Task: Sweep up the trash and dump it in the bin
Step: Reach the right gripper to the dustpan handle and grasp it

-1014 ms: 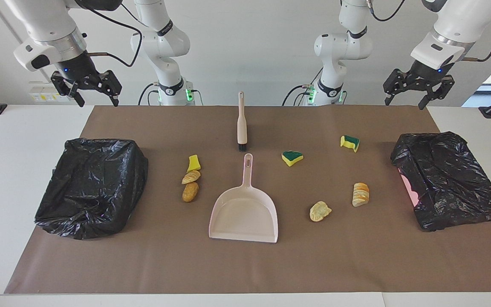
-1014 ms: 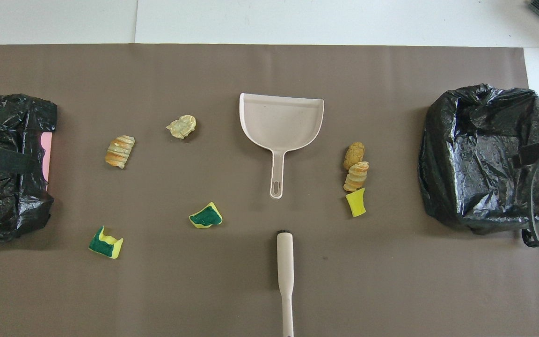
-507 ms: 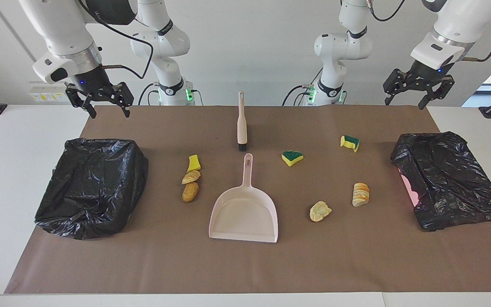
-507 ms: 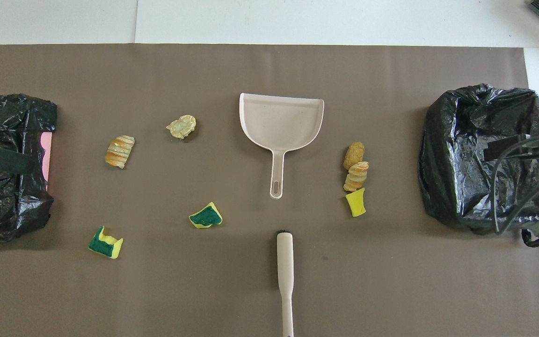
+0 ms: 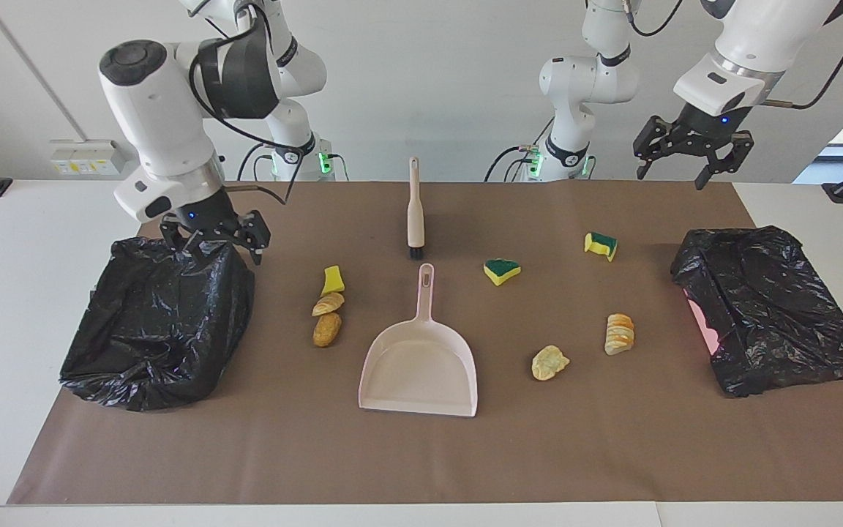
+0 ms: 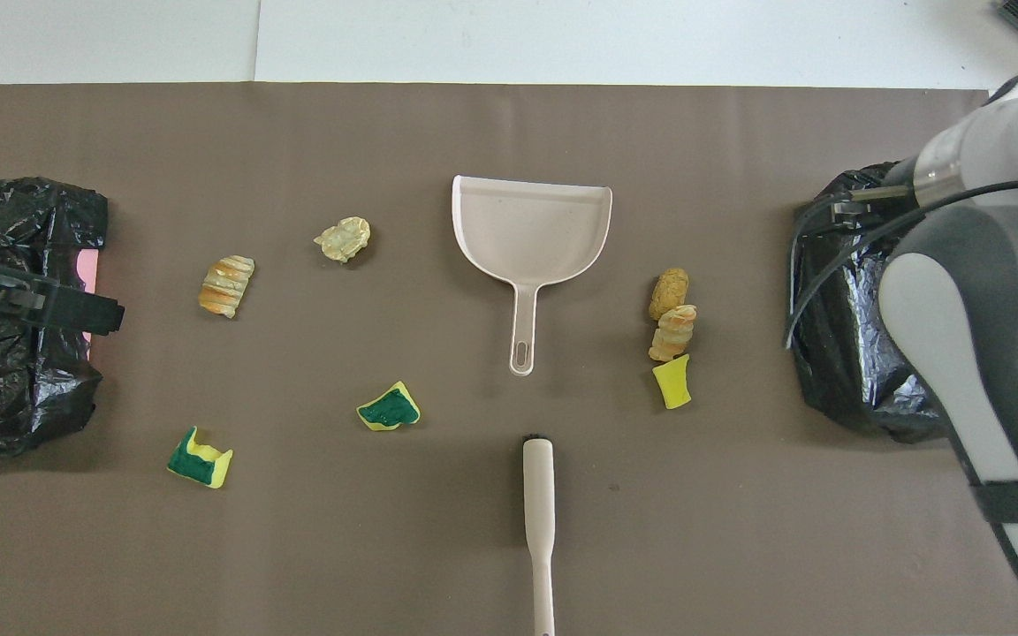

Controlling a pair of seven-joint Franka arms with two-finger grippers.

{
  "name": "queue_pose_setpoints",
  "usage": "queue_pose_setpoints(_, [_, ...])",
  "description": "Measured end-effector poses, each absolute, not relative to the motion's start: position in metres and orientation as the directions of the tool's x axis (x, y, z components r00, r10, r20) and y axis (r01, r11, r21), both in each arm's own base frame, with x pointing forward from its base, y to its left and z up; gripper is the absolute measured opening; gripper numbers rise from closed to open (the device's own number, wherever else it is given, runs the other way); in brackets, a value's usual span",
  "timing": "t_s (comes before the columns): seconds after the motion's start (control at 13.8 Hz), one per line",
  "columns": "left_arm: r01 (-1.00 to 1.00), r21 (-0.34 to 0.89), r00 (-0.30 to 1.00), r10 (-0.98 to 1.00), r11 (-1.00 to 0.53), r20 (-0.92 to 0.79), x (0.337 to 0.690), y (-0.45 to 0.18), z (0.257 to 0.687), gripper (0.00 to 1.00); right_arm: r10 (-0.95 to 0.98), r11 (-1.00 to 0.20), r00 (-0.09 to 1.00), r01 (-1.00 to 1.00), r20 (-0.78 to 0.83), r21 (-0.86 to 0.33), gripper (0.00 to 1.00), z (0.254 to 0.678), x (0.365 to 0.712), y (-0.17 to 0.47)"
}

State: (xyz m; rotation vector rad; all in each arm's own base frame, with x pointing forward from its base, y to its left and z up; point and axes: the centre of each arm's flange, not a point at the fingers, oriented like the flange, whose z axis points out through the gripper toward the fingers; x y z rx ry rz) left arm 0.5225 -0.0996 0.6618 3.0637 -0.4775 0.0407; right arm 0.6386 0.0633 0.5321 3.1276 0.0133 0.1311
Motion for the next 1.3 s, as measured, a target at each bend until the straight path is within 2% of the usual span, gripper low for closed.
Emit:
queue_pose_setpoints(0.22, [-0.325,0.065,0.946,-0.325,-0.943,0.012,0.512,-0.157,0.643,1.00,-0.044,-0.999,0.995,-0.043,0.085,-0.012,1.00,0.476,0.682,0.127])
queue_pose_setpoints(0.58, [-0.346,0.068,0.938,-0.347,-0.936,-0.008,0.472,-0.268,0.567,1.00,-0.115,-0.992,0.993,-0.115,-0.012,-0.055,1.00,0.406,0.689,0.201])
queue_pose_setpoints(0.87, [-0.351,0.081,0.936,-0.353,-0.933,-0.003,0.402,-0.349,0.512,1.00,-0.094,-0.990,0.994,-0.099,-0.055,-0.098,1.00,0.391,0.668,0.274])
queue_pose_setpoints(1.3, [-0.380,0.071,0.924,-0.383,-0.922,-0.022,0.285,-0.432,0.410,1.00,-0.043,-0.992,0.996,-0.052,-0.078,-0.118,1.00,0.384,0.652,0.310])
